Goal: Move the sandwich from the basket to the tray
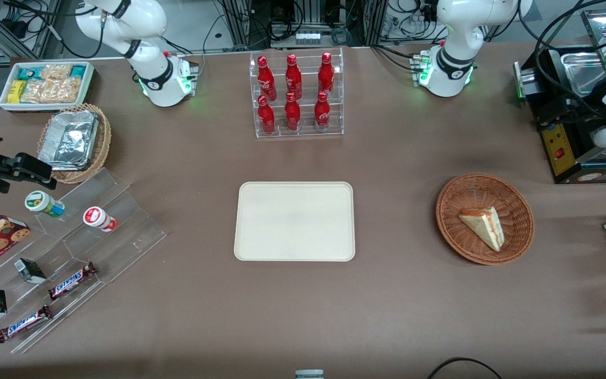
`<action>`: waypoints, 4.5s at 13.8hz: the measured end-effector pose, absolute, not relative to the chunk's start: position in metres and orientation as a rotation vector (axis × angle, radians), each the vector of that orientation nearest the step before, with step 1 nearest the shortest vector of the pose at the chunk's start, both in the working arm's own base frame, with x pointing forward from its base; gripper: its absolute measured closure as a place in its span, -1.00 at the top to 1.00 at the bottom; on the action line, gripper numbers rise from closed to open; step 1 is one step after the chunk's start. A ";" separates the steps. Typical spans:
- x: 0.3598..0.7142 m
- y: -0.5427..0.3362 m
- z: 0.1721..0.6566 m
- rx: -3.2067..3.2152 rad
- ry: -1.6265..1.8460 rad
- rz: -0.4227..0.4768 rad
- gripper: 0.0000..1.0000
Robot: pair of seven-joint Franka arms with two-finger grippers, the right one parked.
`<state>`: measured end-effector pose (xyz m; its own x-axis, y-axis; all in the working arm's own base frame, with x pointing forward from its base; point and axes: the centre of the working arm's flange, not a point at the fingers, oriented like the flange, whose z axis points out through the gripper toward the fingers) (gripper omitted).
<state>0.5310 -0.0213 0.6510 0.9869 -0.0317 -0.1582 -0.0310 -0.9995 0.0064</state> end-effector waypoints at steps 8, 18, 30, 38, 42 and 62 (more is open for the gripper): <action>0.538 -0.005 0.639 3.146 0.002 -0.286 1.00; 0.608 0.005 0.488 3.116 0.842 -0.353 1.00; 0.612 -0.002 0.315 2.952 1.247 -0.134 1.00; 0.581 -0.004 0.257 2.943 1.233 -0.110 1.00; 0.576 -0.004 0.250 2.940 1.232 -0.102 0.96; 0.562 -0.194 0.426 3.173 0.742 -0.192 -0.70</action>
